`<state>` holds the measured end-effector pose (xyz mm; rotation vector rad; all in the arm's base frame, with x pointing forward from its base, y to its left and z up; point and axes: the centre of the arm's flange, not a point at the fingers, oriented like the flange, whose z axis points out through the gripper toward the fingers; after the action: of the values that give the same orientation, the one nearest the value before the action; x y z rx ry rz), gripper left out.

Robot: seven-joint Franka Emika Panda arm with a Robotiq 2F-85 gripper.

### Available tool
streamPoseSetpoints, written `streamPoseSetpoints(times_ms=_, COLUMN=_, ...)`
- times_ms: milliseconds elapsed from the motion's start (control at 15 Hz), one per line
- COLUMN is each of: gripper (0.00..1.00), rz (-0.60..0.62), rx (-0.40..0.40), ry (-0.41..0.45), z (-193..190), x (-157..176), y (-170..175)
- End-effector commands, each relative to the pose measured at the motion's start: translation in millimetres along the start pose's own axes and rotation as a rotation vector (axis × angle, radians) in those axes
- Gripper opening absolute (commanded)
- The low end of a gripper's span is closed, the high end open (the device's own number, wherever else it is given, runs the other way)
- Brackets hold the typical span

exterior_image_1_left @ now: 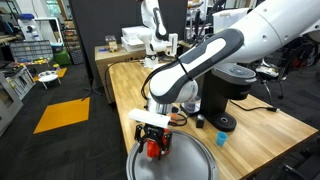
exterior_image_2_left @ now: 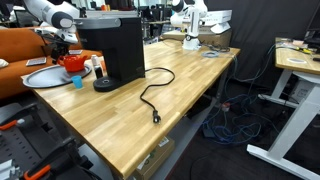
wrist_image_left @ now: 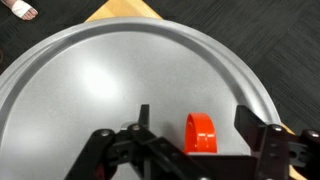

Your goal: Move the tea pot to the left

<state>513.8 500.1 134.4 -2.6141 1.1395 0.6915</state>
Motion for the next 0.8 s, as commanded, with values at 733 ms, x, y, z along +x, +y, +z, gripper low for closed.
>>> streamPoseSetpoints(times_ms=733, gripper=1.00, rz=-0.233, rx=0.012, ry=-0.034, z=-49.6, x=-44.7, y=48.0)
